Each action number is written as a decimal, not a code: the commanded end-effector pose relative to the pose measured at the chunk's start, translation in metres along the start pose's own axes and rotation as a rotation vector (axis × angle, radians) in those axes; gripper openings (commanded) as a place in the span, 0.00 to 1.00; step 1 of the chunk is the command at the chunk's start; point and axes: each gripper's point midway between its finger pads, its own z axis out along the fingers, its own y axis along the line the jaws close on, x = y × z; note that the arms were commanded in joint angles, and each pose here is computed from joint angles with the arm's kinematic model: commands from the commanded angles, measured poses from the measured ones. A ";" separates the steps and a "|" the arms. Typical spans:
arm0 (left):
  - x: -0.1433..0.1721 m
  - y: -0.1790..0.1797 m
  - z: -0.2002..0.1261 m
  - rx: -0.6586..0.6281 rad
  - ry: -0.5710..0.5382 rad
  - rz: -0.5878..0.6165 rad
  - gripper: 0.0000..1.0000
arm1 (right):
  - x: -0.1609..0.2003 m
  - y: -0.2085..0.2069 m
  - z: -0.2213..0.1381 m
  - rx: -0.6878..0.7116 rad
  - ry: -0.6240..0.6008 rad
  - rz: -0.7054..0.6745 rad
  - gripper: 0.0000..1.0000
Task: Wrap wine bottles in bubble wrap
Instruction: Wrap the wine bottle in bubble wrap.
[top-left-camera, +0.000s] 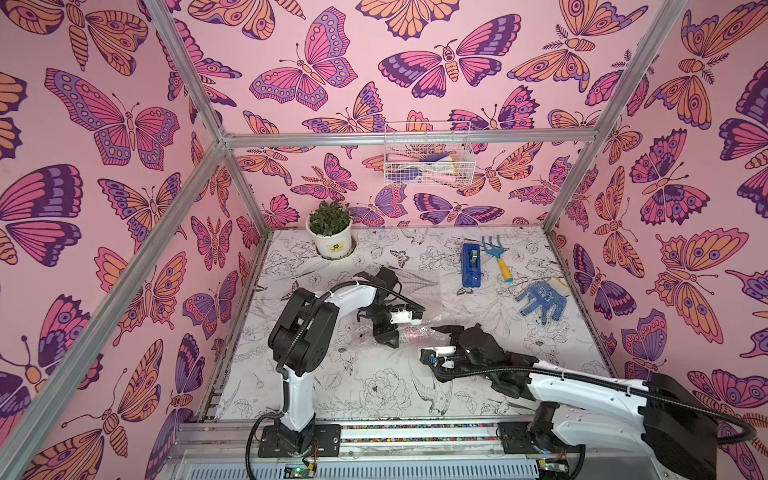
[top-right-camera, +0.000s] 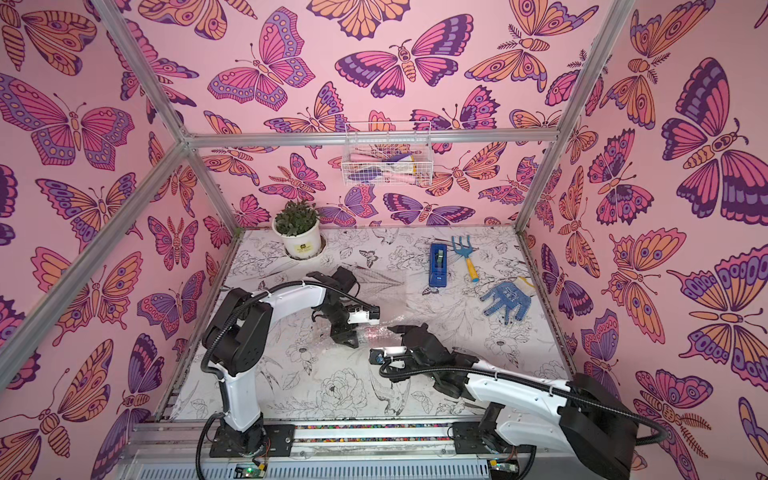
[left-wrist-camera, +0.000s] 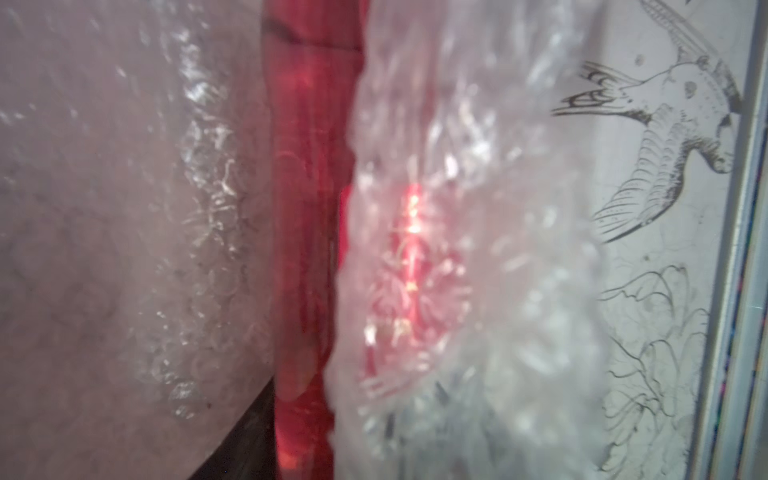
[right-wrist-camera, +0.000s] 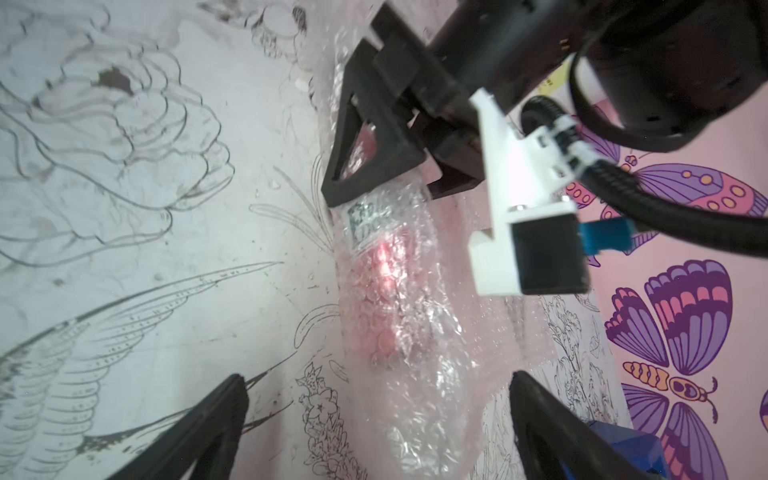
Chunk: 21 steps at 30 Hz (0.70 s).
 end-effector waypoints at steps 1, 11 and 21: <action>0.022 -0.038 0.012 0.225 0.081 -0.104 0.17 | -0.003 -0.013 0.017 0.064 0.019 -0.135 0.99; 0.033 -0.027 0.025 0.271 0.164 -0.155 0.17 | -0.001 -0.003 0.067 -0.025 0.071 -0.202 1.00; 0.033 -0.018 0.022 0.249 0.168 -0.130 0.31 | 0.039 0.024 0.082 -0.238 0.174 -0.119 0.93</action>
